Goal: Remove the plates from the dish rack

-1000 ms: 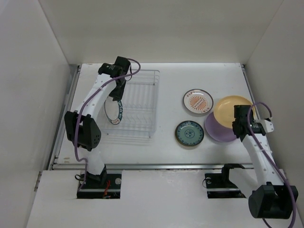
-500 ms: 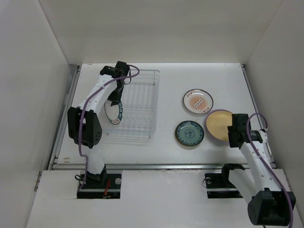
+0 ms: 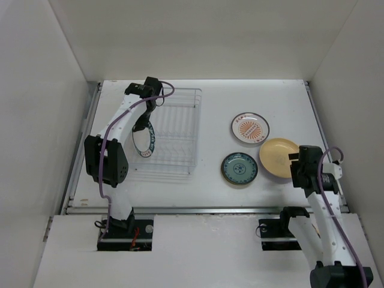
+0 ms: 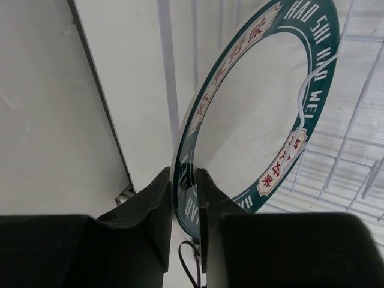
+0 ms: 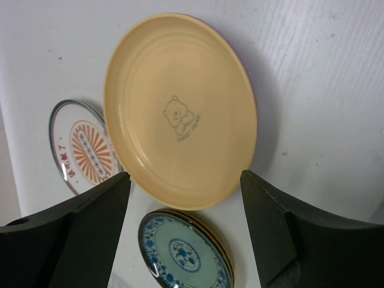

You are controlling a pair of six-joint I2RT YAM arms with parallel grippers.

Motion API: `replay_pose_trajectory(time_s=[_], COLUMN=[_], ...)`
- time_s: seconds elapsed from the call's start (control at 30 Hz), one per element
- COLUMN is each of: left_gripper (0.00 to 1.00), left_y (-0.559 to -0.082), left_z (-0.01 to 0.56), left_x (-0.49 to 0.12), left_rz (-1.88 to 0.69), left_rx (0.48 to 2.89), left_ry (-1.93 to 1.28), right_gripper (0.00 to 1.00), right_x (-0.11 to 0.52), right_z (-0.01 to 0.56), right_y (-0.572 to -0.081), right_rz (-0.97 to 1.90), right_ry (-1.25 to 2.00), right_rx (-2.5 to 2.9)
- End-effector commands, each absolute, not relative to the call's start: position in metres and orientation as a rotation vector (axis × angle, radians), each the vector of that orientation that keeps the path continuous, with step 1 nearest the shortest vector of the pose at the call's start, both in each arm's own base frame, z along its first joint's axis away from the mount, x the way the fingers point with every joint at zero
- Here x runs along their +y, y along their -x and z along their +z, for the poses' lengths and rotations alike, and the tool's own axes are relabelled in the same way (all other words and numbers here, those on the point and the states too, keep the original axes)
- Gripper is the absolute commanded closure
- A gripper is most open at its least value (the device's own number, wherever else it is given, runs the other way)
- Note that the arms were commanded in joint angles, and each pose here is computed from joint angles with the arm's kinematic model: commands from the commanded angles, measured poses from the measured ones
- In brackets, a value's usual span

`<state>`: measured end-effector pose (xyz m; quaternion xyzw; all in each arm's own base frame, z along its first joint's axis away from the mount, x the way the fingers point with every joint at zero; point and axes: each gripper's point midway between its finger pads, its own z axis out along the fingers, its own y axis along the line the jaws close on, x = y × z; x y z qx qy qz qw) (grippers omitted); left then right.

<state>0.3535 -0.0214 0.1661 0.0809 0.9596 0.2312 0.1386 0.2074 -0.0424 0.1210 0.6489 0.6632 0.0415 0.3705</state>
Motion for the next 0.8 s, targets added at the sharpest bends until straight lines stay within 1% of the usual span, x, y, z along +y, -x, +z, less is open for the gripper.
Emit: replay_pose_trajectory(time_s=[0.0,0.03,0.17,0.23,0.27,0.3,0.37,0.43,0.47,0.5,0.57,0.67,0.77], left_gripper=[0.93,1.0,1.0,1.0,1.0,1.0,1.0,1.0,1.0,1.0,1.0,1.0,1.0], left_y=[-0.344,-0.342,-0.343,-0.348,-0.345,-0.35,-0.347,-0.343,-0.341,-0.341,-0.337,-0.337,-0.346], left_z=[0.15,0.15,0.172,0.206,0.218,0.238,0.265,0.279,0.283,0.282,0.272,0.263,0.281], left_x=[-0.033,-0.032,-0.037,-0.042,-0.044,-0.053,-0.061,-0.065,-0.067,-0.068,-0.067,-0.065,-0.072], left_rz=[0.592,0.601,0.545,0.475,0.449,0.352,0.252,0.2,0.178,0.169,0.181,0.206,0.152], left_rx=[2.843,2.859,2.84,2.76,2.746,2.692,2.621,2.597,2.589,2.591,2.624,2.658,2.59], left_ry=[-0.256,-0.264,-0.234,-0.186,-0.181,-0.168,-0.169,-0.171,-0.173,-0.194,-0.203,-0.209,-0.198], right_gripper=[0.2,0.2,0.2,0.2,0.22,0.23,0.23,0.26,0.27,0.29,0.29,0.34,0.37], right_x=[-0.042,-0.042,-0.039,-0.032,-0.028,-0.025,-0.008,0.002,0.013,0.019,0.035,0.047,0.064], right_z=[0.158,0.163,0.192,0.215,0.222,0.228,0.248,0.256,0.265,0.26,0.261,0.253,0.259], right_y=[-0.218,-0.218,-0.226,-0.237,-0.24,-0.242,-0.254,-0.261,-0.265,-0.27,-0.275,-0.283,-0.288], right_rz=[0.168,0.174,0.206,0.27,0.289,0.289,0.378,0.405,0.463,0.479,0.536,0.574,0.633], right_ry=[-1.539,-1.52,-1.359,-1.257,-1.207,-1.121,-0.988,-0.864,-0.795,-0.763,-0.645,-0.59,-0.492], right_rx=[1.688,1.682,1.697,1.692,1.7,1.727,1.748,1.786,1.798,1.836,1.884,1.946,1.945])
